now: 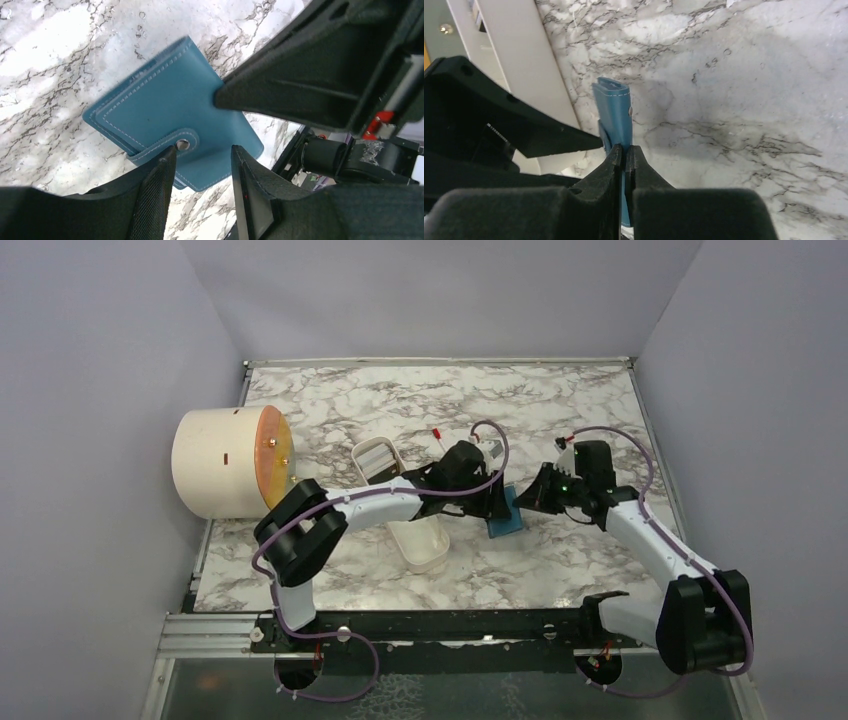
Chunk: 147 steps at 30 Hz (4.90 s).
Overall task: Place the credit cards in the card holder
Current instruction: Open the card holder at the center of the board.
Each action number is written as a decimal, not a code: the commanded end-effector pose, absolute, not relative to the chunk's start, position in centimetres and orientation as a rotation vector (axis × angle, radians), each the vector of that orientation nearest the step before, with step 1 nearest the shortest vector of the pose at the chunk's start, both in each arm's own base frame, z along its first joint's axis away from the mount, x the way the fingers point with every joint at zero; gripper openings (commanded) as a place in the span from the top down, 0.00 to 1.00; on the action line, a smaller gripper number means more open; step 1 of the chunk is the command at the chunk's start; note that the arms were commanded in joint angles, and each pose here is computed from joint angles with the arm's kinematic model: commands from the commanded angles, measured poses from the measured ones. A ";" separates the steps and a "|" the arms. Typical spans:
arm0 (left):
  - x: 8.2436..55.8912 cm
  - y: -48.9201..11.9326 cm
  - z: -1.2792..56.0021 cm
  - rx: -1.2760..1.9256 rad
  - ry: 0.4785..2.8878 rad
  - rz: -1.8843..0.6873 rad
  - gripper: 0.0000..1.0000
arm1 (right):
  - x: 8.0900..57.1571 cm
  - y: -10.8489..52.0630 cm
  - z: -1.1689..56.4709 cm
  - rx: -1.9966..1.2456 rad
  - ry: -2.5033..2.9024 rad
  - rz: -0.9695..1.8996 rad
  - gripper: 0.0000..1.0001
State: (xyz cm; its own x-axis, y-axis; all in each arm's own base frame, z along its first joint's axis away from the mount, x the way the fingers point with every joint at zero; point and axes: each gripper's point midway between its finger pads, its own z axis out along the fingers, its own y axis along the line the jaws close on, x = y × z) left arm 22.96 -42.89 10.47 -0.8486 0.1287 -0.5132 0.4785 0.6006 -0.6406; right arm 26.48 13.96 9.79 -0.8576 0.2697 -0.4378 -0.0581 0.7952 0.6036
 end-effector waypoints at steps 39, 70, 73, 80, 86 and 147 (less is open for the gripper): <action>24.0 -44.7 8.8 0.557 2.349 -1.141 0.53 | 23.4 15.6 10.2 0.204 2.429 1.046 0.99; 26.3 -40.3 3.8 0.622 2.464 -0.694 1.00 | 23.8 12.9 7.9 0.265 2.507 0.802 0.99; 26.5 -39.9 4.0 0.623 2.462 -0.684 1.00 | 23.9 12.4 7.0 0.282 2.528 0.753 0.99; 26.4 -40.8 6.1 0.621 2.425 -0.802 1.00 | 25.0 10.8 6.0 0.300 2.581 0.598 0.92; 25.1 -42.4 7.3 0.679 2.395 -0.958 0.80 | 25.9 10.3 7.3 0.288 2.539 0.555 0.97; 24.8 -45.3 16.8 0.614 2.238 -1.238 1.00 | 25.3 13.0 7.5 0.174 2.563 0.776 0.42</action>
State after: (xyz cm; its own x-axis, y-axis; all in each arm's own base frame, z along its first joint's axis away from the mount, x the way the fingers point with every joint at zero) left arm 24.49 -44.43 12.34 -0.8007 0.1932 -0.5671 0.5674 0.5484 -0.6143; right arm 25.48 12.22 7.09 -0.8861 0.2707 -0.3762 0.0409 0.8542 0.5184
